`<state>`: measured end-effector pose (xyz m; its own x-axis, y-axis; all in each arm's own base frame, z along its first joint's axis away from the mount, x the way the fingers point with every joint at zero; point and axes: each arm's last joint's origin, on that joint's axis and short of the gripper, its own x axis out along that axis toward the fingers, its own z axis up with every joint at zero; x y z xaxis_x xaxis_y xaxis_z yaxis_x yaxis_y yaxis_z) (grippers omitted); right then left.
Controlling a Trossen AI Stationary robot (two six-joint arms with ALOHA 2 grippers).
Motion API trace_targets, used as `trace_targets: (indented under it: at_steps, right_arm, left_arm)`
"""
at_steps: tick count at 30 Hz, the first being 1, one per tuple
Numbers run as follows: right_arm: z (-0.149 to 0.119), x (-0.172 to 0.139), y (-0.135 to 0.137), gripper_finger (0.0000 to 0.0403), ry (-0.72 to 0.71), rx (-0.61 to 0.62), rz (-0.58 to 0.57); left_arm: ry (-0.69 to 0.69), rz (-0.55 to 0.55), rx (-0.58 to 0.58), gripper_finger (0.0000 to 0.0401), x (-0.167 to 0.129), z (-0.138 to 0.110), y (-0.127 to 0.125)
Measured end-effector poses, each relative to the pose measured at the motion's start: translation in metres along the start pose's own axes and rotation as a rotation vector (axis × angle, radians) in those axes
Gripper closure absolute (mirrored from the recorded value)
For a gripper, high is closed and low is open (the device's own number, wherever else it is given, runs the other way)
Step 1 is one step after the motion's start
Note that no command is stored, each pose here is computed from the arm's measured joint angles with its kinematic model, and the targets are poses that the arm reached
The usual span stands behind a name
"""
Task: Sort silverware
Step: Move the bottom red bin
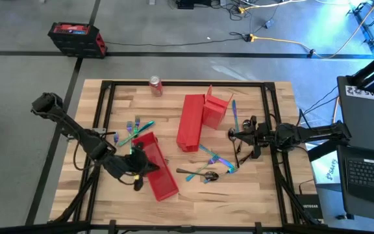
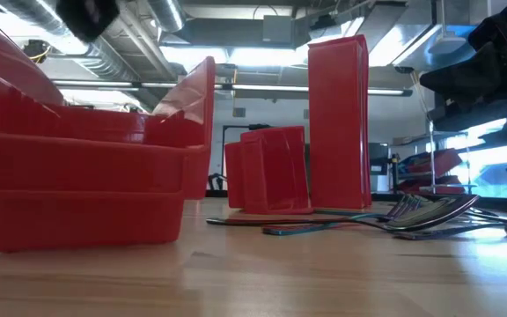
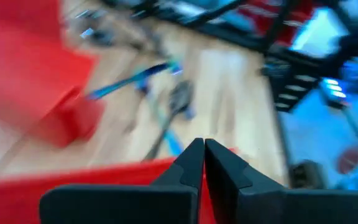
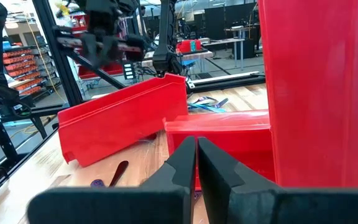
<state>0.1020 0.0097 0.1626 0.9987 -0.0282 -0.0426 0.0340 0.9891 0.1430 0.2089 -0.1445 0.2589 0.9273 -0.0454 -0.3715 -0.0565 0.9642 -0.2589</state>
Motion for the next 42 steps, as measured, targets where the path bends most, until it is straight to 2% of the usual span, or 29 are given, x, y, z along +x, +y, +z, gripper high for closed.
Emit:
trace_targets:
  at_steps: [3,6,8,11,14,18,22,27,30,36,42]
  right_arm:
    - [0.000,0.000,0.000,0.0403,0.000,0.000,0.000]
    - [0.000,0.000,0.000,0.0403,0.000,0.000,0.000]
    - [0.000,0.000,0.000,0.0403,0.000,0.000,0.000]
    - [0.000,0.000,0.000,0.0403,0.000,0.000,0.000]
    - [0.000,0.000,0.000,0.0403,0.000,0.000,0.000]
    - [0.000,0.000,0.000,0.0403,0.000,0.000,0.000]
    - [0.000,0.000,0.000,0.0403,0.000,0.000,0.000]
    - [0.000,0.000,0.000,0.0403,0.001,0.000,-0.001]
    - [0.000,0.000,0.000,0.0403,0.000,0.000,0.000]
    - [0.000,0.000,0.000,0.0403,0.000,0.000,0.000]
    - [0.000,0.000,0.000,0.0403,0.001,0.000,-0.001]
  left_arm:
    - [-0.061,-0.099,0.142,0.0401,-0.004,0.014,-0.011]
    - [-0.139,-0.088,0.232,0.0393,-0.006,0.029,-0.015]
    - [-0.121,-0.091,0.277,0.0375,-0.005,0.033,-0.014]
    - [-0.084,-0.121,0.319,0.0336,-0.005,0.040,-0.013]
    - [-0.077,-0.099,0.359,0.0287,-0.005,0.050,-0.011]
    - [-0.037,-0.054,0.519,0.0223,-0.006,0.059,-0.006]
    - [0.094,-0.037,0.684,0.0179,-0.013,0.068,-0.002]
    - [0.267,-0.059,0.819,0.0169,-0.026,0.076,0.001]
    - [0.383,-0.094,0.899,0.0168,-0.031,0.072,0.006]
    - [0.527,-0.212,0.931,0.0168,-0.026,0.061,0.009]
    - [0.727,-0.287,1.103,0.0168,-0.007,0.038,0.009]
